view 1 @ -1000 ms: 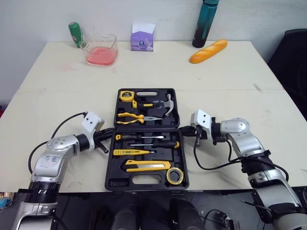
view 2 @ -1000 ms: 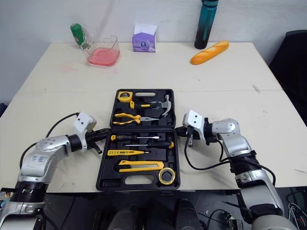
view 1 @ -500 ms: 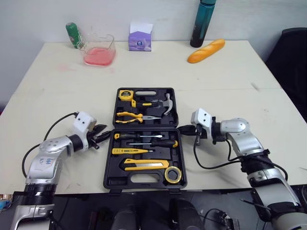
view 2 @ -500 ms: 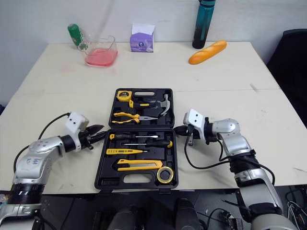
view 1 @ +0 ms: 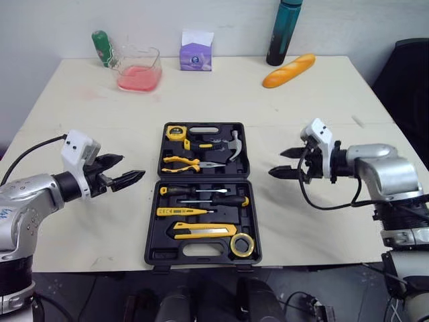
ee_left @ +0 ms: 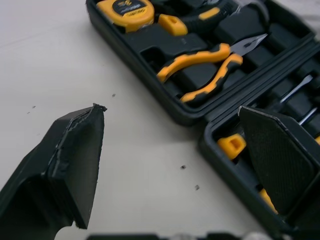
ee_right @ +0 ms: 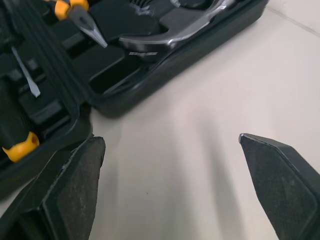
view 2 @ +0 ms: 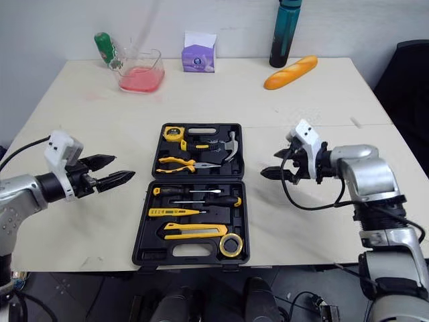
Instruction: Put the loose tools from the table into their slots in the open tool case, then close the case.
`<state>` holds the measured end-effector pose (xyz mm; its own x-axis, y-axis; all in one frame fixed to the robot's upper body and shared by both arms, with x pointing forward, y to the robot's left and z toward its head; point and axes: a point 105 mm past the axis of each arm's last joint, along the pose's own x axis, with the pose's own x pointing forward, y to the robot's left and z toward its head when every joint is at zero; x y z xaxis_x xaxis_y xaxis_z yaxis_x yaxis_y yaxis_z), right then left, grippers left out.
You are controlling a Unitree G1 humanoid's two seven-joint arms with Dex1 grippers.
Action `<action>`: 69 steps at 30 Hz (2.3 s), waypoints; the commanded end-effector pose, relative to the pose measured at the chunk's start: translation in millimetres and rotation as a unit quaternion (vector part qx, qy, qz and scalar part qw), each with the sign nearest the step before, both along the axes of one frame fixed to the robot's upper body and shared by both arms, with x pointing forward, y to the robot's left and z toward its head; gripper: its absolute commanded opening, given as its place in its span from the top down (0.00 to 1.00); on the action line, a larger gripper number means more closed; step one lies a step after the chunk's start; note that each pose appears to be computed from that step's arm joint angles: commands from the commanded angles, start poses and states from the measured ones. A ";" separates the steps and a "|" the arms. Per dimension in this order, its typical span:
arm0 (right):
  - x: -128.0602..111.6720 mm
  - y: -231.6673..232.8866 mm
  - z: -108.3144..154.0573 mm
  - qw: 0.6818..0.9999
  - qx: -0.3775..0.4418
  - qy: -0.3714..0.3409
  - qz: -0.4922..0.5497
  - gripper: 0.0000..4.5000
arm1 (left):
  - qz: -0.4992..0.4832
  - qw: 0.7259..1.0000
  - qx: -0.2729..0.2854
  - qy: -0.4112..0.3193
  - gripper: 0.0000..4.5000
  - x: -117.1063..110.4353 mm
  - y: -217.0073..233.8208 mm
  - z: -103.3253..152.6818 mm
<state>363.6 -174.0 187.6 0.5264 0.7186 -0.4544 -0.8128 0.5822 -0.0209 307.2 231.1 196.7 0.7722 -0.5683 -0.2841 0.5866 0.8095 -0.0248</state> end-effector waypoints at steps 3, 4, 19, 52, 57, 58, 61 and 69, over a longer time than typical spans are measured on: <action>-2.0 18.9 24.4 0.996 0.048 0.073 -0.028 0.01 | 0.048 0.998 -0.026 0.043 0.00 16.9 0.3 14.9; 0.1 23.9 27.2 0.993 0.057 0.098 -0.046 0.01 | 0.058 0.996 -0.033 0.064 0.00 22.0 -0.8 15.1; 24.0 59.0 10.8 0.982 0.020 0.133 -0.135 0.01 | 0.113 0.986 0.010 0.119 0.00 69.8 -15.5 -2.6; 32.0 67.1 -8.1 0.974 0.011 0.128 -0.184 0.01 | 0.117 0.976 0.058 0.172 0.00 83.7 -22.8 -33.6; 34.5 62.9 -15.4 0.971 -0.004 0.128 -0.201 0.01 | 0.114 0.977 0.057 0.171 0.00 84.8 -25.6 -34.0; 34.6 62.4 -16.6 0.971 -0.005 0.129 -0.202 0.01 | 0.114 0.977 0.057 0.170 0.00 85.2 -25.8 -33.8; 32.1 64.1 -22.4 0.969 -0.006 0.144 -0.202 0.12 | 0.112 0.978 0.053 0.170 0.06 85.8 -28.6 -33.0; 28.5 71.6 -33.3 0.959 0.016 0.189 -0.209 0.97 | 0.084 0.980 0.057 0.174 0.79 84.4 -44.1 -34.9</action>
<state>393.0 -97.1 162.7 0.5796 0.5230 -0.6249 -0.4936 0.8355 0.2414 389.3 183.8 155.8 0.6745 -0.4220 -0.6058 0.4252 0.8928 -0.1484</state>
